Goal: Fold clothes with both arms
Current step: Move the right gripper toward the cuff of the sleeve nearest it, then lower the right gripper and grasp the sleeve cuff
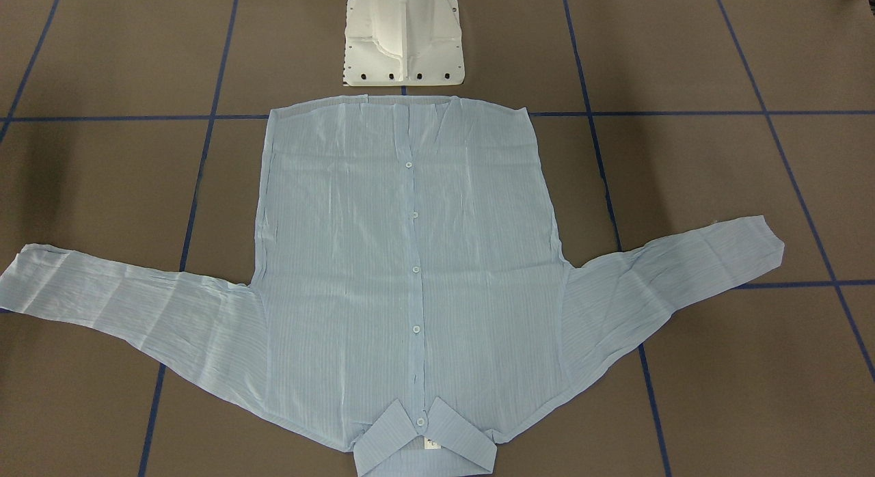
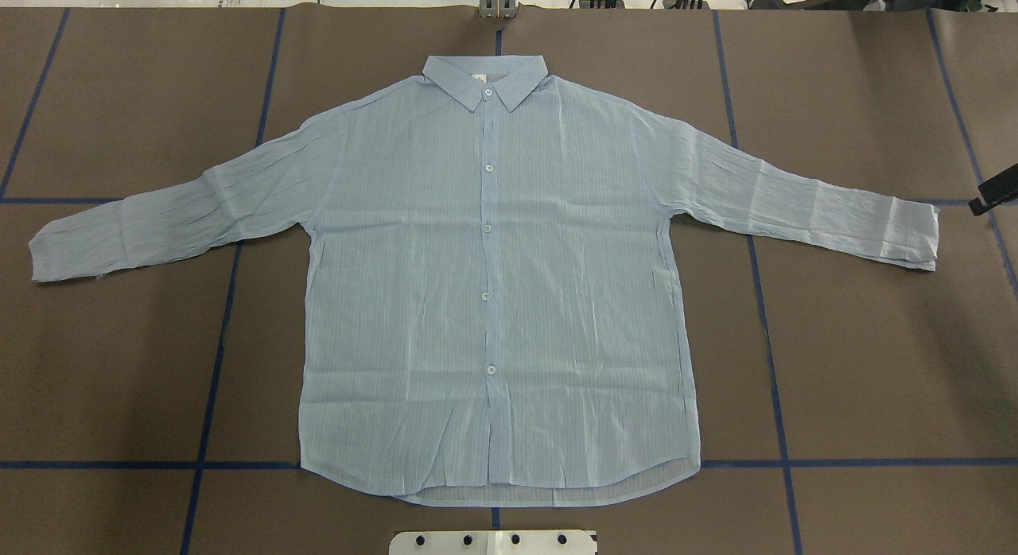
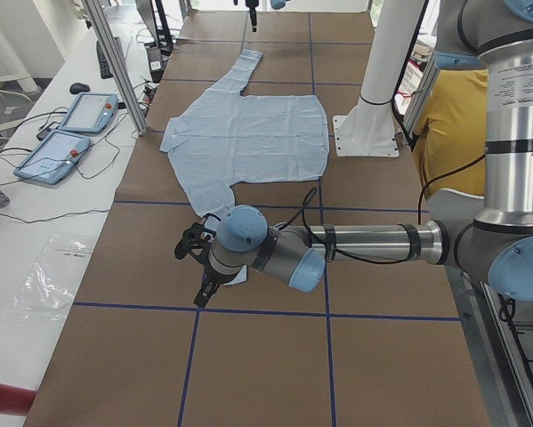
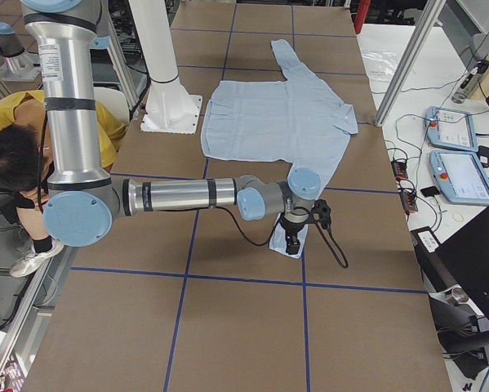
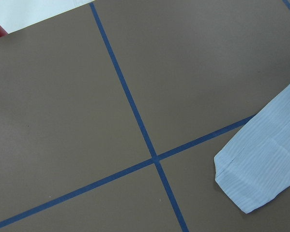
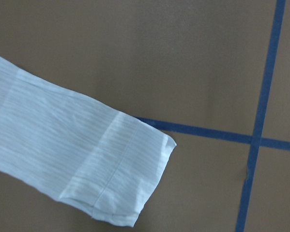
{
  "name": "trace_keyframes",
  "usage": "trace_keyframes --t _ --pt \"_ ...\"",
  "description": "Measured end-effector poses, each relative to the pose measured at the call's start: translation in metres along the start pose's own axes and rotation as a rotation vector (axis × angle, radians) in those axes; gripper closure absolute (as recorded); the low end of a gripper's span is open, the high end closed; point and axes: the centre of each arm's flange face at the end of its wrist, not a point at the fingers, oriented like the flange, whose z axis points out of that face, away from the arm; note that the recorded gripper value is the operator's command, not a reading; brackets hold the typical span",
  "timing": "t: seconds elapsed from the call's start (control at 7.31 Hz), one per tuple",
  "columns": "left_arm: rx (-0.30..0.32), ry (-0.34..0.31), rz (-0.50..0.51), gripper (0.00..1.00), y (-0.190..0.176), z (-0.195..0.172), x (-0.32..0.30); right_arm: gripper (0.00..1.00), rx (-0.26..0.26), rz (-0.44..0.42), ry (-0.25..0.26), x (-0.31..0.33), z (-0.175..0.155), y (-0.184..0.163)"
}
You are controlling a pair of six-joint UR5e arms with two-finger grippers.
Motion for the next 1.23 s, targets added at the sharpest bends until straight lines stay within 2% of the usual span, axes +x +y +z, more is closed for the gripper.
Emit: trace_keyframes --t 0.27,0.55,1.23 --pt "0.000 0.011 0.002 0.00 -0.001 0.002 0.002 0.02 -0.008 0.011 -0.003 0.006 0.030 -0.029" --pt "0.000 0.035 0.004 0.00 -0.003 0.004 0.005 0.11 -0.033 0.004 -0.003 -0.002 0.050 -0.047" --pt "-0.011 0.044 0.010 0.00 -0.004 0.013 0.005 0.19 -0.067 -0.011 0.027 -0.001 0.084 -0.052"
